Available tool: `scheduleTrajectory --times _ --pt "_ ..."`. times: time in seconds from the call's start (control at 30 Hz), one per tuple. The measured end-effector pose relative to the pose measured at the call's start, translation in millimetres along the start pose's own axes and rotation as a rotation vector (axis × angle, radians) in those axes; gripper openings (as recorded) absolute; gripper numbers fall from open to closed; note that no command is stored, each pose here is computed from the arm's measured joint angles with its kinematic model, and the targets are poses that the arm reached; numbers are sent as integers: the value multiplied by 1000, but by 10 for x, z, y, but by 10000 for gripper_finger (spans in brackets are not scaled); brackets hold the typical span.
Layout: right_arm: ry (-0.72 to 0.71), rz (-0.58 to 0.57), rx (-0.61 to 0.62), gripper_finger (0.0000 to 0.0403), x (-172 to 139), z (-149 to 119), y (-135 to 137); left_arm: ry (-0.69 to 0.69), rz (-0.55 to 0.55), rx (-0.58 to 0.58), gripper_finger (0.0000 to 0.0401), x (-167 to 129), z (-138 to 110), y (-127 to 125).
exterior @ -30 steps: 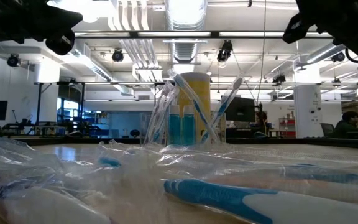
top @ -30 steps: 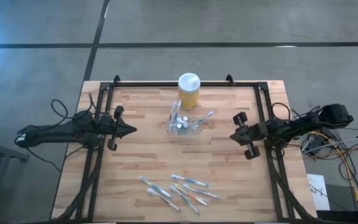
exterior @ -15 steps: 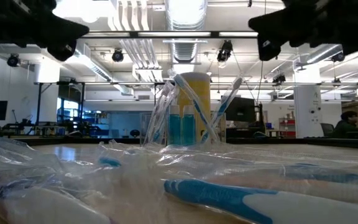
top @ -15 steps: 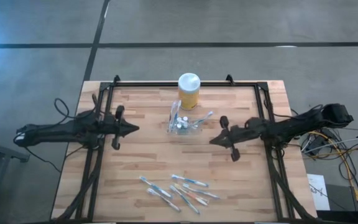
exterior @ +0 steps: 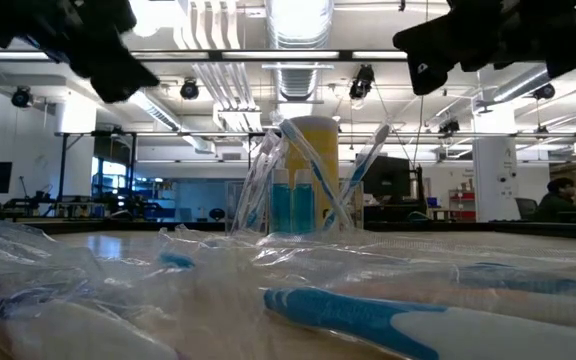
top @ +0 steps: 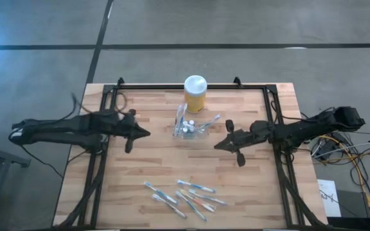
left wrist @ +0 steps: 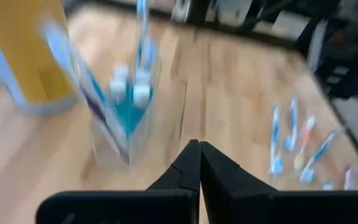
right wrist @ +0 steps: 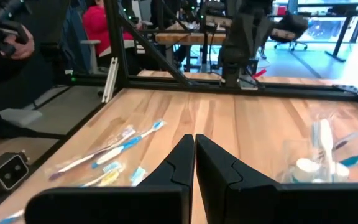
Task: Pick & Place toothbrushing station
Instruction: Put the blue toothbrush into the transparent organizer
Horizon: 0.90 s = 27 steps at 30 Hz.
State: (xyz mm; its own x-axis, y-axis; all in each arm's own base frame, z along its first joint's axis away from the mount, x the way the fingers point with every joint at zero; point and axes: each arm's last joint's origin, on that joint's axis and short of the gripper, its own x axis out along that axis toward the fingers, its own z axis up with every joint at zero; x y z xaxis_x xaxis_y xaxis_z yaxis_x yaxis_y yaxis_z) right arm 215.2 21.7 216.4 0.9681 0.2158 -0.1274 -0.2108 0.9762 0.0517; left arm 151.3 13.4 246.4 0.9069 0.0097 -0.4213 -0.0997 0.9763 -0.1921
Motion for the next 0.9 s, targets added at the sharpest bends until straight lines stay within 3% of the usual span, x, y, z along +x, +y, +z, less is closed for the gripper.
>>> scheduleTrajectory --times 0.13,0.23,0.37,0.47,0.9 --pt "-4 2 21 13 -9 -24 4 22 4 -17 4 91 -45 15" --pt "-25 13 17 13 -17 -35 26 -152 -62 55 4 121 -3 -17" --pt "-59 26 8 13 -38 -65 54 -404 -182 87 3 151 -89 -28" --pt "-68 30 6 13 -50 -92 67 -522 -207 122 3 165 -224 -5" --pt "-136 30 -2 12 -9 114 71 -664 -165 290 2 141 -595 65"
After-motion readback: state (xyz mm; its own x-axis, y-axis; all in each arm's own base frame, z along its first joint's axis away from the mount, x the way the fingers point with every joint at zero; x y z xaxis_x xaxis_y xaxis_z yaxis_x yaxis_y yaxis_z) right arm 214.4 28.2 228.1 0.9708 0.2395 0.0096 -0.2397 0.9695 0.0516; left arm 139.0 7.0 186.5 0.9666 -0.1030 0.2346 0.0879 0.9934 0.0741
